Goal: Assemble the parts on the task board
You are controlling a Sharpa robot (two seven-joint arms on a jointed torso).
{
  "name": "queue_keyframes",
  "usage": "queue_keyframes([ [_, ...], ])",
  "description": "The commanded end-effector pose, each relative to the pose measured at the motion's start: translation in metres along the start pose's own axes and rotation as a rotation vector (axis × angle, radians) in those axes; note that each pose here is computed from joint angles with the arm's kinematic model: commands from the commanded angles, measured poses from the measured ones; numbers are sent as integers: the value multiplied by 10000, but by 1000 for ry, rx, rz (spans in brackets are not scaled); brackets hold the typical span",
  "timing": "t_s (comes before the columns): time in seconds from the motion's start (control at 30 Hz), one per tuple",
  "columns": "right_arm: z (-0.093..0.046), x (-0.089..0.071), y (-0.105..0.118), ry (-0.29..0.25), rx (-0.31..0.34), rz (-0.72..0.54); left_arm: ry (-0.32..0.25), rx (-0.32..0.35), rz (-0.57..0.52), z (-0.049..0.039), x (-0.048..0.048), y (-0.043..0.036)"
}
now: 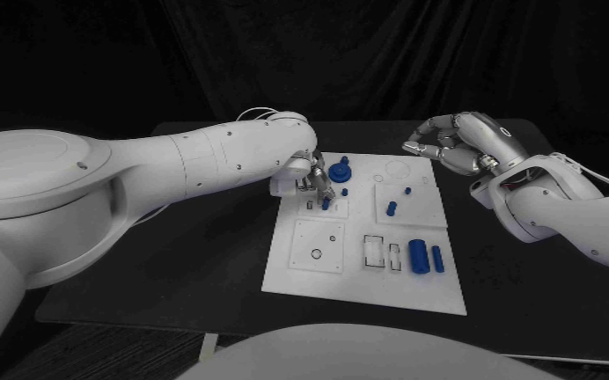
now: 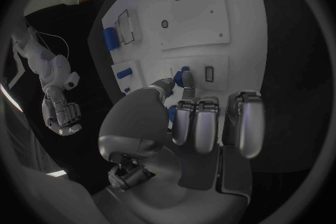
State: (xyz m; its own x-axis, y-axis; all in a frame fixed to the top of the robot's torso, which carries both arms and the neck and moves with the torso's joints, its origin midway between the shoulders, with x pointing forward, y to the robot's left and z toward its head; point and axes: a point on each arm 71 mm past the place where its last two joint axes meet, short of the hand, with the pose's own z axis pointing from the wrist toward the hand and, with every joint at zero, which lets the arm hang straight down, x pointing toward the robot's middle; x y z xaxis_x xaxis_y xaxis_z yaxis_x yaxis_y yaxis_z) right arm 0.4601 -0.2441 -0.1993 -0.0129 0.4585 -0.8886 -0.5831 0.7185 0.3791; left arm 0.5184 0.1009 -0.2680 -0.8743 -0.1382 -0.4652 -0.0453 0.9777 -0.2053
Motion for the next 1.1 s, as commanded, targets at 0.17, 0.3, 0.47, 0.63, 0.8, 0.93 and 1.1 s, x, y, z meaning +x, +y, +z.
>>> queue_keyframes([
  [0.17,-5,14,-8,7,18,2,3,32,-8,5,11,-40],
  [0.3,-5,14,-9,7,18,2,3,31,-8,6,8,-36],
  [0.47,-7,15,-10,8,20,3,3,29,-9,6,6,-28],
  [0.63,-8,20,-11,10,21,3,2,28,-10,6,4,-20],
  [0.8,-11,25,-14,12,23,4,-1,32,-13,3,3,-16],
  [0.93,-13,26,-17,13,25,4,-7,38,-17,-1,3,-14],
  [1.1,-16,26,-19,14,27,4,-12,46,-21,-4,3,-16],
])
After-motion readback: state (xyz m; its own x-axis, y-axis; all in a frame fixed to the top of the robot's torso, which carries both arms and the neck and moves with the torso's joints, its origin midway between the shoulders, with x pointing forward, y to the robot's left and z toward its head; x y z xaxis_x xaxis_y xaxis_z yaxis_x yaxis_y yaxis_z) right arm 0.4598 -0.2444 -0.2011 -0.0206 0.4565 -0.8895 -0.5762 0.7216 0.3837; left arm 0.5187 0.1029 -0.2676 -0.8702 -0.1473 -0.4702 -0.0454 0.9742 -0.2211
